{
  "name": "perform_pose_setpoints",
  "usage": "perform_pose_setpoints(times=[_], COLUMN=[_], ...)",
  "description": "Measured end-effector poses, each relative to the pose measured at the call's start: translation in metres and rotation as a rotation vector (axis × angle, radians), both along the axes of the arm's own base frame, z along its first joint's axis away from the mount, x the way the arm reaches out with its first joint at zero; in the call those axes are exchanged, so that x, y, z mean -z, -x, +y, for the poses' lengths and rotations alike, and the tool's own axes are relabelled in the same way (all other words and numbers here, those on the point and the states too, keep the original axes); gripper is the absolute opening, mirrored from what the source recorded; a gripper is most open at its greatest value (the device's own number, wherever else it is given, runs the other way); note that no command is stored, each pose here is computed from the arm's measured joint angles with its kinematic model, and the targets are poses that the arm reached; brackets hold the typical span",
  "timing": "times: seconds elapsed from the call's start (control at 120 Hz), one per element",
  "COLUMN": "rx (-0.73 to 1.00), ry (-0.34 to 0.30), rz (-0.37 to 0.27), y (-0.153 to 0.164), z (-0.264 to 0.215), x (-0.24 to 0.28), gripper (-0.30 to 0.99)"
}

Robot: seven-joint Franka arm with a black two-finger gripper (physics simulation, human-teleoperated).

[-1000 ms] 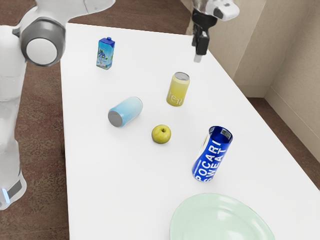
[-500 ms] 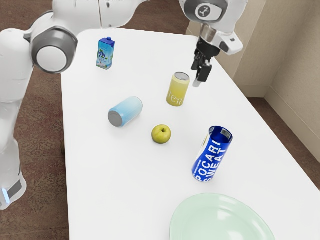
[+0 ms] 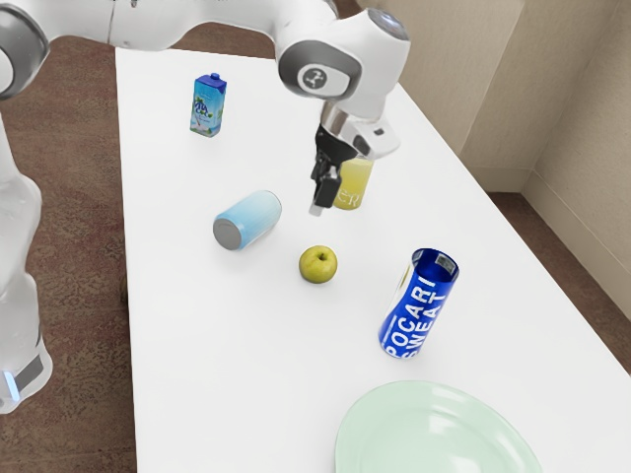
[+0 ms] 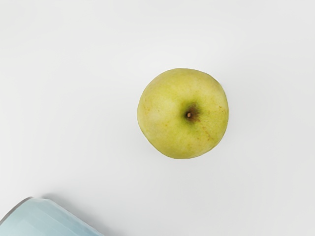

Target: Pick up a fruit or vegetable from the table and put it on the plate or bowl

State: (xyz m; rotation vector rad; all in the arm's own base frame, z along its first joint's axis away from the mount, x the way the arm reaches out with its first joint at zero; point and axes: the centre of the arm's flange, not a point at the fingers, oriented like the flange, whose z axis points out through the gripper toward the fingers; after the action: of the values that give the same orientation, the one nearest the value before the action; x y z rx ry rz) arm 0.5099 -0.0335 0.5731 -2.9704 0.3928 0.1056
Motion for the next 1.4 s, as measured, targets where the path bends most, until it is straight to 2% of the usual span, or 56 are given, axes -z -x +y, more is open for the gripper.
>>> perform_pose_setpoints(times=[0.133, 0.292, 0.558, 0.833, 0.992, 1.167, 1.4], rx=[-0.013, 0.072, 0.106, 0.117, 0.127, 0.136, 0.144], ry=[0.014, 0.032, 0.052, 0.060, 0.061, 0.060, 0.062], rz=[0.007, -0.029, -0.049, -0.046, -0.069, -0.094, -0.072], y=[0.007, 0.018, 0.022, 0.005, 0.000, -0.019, -0.029], z=[0.017, -0.013, -0.015, -0.014, -0.013, -0.008, -0.003], x=[0.028, 0.032, 0.057, 0.089, 0.088, 0.088, 0.107], gripper=[0.69, 0.69, 0.69, 0.69, 0.69, 0.69, 0.69])
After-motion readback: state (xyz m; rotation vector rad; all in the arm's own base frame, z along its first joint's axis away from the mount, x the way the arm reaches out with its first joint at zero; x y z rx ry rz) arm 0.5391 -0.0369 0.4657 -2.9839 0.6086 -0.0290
